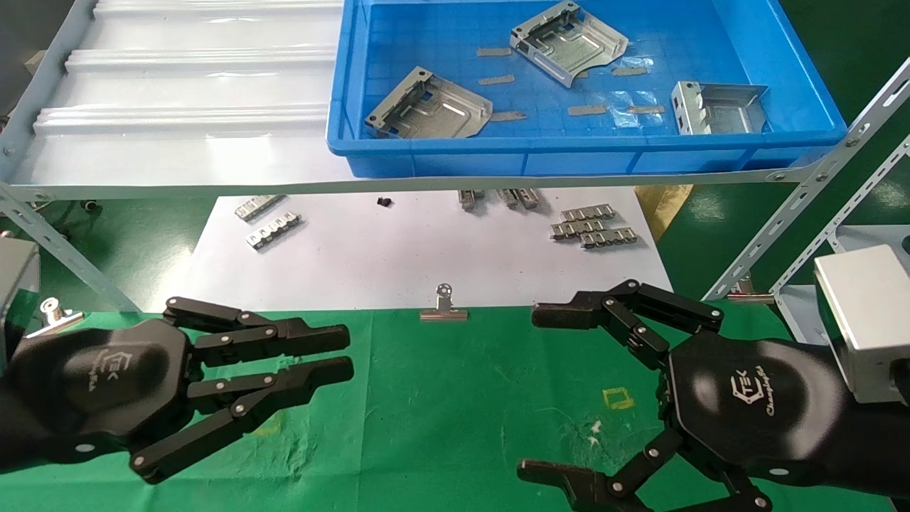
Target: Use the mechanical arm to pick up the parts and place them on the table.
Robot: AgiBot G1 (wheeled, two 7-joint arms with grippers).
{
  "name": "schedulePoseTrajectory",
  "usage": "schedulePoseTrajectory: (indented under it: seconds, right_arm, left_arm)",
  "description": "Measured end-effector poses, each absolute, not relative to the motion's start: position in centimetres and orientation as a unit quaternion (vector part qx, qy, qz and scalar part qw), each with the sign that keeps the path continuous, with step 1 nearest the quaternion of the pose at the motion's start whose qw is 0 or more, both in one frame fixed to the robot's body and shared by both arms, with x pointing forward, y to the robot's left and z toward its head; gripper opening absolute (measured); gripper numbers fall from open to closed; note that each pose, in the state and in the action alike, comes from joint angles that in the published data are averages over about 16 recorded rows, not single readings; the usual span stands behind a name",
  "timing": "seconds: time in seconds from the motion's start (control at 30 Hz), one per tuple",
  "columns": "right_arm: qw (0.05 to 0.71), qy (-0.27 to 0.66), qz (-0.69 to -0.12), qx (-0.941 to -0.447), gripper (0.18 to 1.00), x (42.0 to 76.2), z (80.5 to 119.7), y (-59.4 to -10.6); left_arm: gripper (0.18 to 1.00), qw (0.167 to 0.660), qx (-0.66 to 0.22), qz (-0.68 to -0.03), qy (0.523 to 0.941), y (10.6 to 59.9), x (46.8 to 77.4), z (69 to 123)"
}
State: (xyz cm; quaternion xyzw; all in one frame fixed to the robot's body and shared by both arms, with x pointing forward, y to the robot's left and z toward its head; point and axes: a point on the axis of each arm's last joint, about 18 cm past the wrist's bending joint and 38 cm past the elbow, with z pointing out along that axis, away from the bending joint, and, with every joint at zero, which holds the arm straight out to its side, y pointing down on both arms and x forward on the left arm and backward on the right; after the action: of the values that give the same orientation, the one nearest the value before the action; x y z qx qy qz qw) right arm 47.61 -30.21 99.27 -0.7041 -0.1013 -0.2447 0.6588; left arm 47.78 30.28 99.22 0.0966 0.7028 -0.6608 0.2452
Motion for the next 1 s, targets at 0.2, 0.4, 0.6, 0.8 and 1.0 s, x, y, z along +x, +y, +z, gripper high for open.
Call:
schedulePoseTrajectory:
  seconds: [0.2,0.4,0.6,0.8,1.0]
  right_arm:
    - [0.659,-0.101,-0.245,-0.704,1.0,47.6,99.3,-30.2]
    - [0.659,-0.101,-0.245,-0.704,1.0,47.6,99.3,-30.2]
    - [0.659,-0.101,-0.245,-0.704,1.0,47.6,99.3,-30.2]
    - [0.662,-0.101,-0.256,-0.697,1.0,47.9,99.9,-30.2]
    - [0.667,-0.092,-0.3,-0.676,1.0,49.9,102.4,-30.0]
  left_arm:
    - [0.284,0.245,0.097,-0.661,0.703,30.3,47.8,99.2]
    - [0.227,0.245,0.097,-0.661,0.703,30.3,47.8,99.2]
    - [0.199,0.245,0.097,-0.661,0.703,30.3,47.8,99.2]
    - [0.191,0.245,0.097,-0.661,0.703,30.3,47.8,99.2]
    - [0.19,0.245,0.097,-0.661,0.703,30.3,47.8,99.2]
